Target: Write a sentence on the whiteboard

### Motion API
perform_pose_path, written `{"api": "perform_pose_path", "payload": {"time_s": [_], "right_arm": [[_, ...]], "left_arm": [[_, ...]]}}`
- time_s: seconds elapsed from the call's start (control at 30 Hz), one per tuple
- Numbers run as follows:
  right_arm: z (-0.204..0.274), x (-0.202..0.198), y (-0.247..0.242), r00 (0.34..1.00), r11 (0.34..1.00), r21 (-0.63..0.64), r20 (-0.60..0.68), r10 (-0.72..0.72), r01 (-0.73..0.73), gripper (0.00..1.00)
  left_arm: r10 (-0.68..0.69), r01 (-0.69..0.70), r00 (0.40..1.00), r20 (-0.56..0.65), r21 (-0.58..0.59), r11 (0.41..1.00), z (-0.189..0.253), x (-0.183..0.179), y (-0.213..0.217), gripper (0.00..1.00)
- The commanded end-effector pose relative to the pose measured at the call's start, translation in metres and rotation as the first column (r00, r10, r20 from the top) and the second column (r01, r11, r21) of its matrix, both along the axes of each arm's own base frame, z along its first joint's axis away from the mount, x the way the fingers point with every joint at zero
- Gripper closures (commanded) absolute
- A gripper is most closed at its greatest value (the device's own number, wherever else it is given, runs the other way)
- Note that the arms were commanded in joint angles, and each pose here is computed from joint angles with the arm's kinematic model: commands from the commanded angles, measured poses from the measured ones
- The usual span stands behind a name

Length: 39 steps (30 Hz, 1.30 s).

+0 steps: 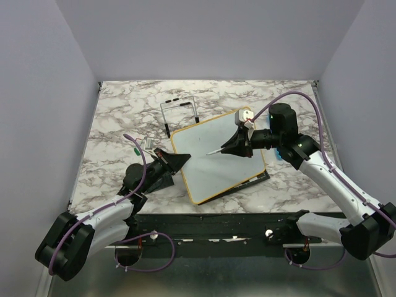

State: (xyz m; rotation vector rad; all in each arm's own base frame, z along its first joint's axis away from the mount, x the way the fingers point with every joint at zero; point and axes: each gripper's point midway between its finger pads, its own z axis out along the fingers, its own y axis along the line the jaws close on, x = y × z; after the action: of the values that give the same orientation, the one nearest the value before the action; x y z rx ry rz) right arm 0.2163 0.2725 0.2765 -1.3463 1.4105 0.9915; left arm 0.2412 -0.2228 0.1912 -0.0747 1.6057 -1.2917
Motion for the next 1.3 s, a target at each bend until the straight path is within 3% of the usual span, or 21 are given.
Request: {"api": "perform_pose_path", "payload": {"time_s": [0.0,0.77,1.27], "right_arm": [[0.014,0.008,0.002,0.998,1.000,0.007,0.055,-0.029,0.028,0.99],[0.014,-0.001,0.029,0.990,0.997,-0.070,0.139,0.032,-0.022,0.99],[0.024,0.017,0.022,0.973,0.992,-0.112,0.229,-0.032,0.059,0.99]], "left_arm": [[0.024,-0.024,1.000,0.012,0.083,0.996,-0.013,0.005,0.002,1.00],[0.028,-0.028,1.000,-0.006,0.060,0.998,-0.012,0.007,0.001,1.00],[0.025,-0.024,1.000,-0.009,0.055,0.998,-0.012,0.006,0.001,1.00]]}}
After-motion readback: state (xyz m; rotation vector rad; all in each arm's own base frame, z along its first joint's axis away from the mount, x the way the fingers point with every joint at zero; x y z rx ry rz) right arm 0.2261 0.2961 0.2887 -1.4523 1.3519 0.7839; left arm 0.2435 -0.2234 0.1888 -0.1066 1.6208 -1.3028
